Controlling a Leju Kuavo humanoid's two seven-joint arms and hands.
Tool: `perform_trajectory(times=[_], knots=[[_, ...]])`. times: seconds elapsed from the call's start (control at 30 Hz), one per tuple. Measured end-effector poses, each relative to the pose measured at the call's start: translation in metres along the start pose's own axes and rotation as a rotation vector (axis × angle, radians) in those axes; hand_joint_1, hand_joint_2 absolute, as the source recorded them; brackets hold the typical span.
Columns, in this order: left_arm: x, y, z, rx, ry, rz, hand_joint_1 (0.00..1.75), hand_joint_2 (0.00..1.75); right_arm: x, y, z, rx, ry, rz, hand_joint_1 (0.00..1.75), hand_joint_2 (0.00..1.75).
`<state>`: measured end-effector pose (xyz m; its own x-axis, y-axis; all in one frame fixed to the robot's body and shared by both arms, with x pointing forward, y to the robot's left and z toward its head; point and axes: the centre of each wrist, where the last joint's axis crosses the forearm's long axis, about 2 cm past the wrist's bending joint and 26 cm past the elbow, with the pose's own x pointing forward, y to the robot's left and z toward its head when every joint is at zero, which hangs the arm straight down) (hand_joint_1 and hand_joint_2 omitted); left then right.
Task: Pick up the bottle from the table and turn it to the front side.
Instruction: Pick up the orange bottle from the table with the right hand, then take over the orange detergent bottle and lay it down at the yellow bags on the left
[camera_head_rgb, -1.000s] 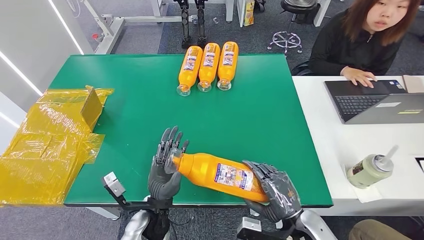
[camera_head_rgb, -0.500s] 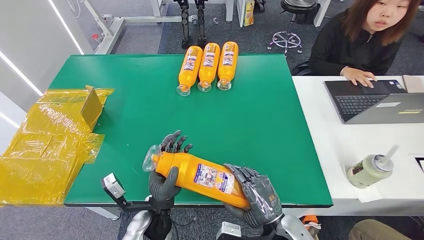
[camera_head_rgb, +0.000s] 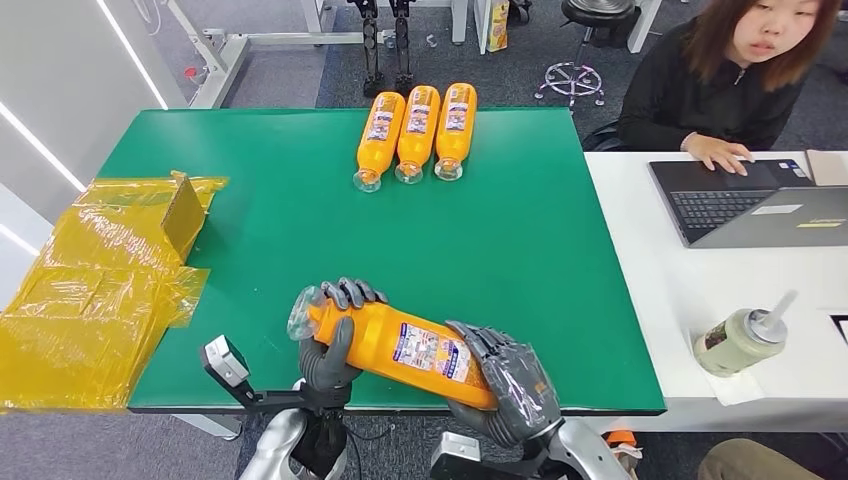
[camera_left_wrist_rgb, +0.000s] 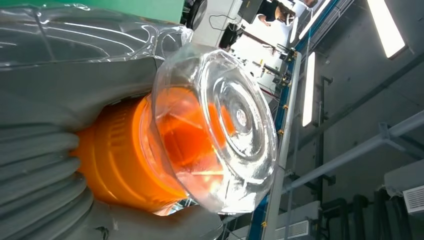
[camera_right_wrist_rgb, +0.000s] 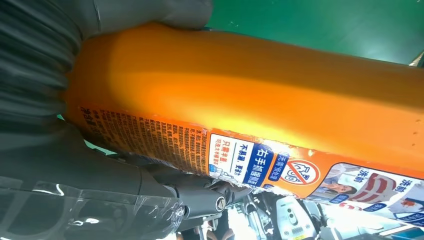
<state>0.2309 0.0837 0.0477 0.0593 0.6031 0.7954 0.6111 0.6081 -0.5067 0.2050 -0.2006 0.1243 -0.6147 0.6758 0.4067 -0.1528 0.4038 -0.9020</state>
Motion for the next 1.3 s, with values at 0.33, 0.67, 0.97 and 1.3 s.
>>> perform_trajectory(times=[0.33, 0.67, 0.97, 1.3], knots=[[-0.003, 0.000, -0.001, -0.003, 0.031, 0.007, 1.75, 1.75, 0.008, 0.002, -0.007, 0.007, -0.027, -0.005, 0.00, 1.75], [-0.006, 0.003, 0.001, 0.013, 0.045, -0.001, 1.75, 1.75, 0.020, 0.000, -0.011, -0.098, -0.136, -0.046, 0.00, 1.75], [0.021, 0.036, -0.010, 0.014, 0.064, -0.686, 1.75, 1.75, 0.022, -0.003, -0.019, -0.139, -0.183, -0.063, 0.00, 1.75], [0.082, 0.087, -0.016, -0.095, 0.199, -1.128, 1.75, 1.75, 0.008, -0.002, -0.028, -0.162, -0.221, -0.136, 0.00, 1.75]])
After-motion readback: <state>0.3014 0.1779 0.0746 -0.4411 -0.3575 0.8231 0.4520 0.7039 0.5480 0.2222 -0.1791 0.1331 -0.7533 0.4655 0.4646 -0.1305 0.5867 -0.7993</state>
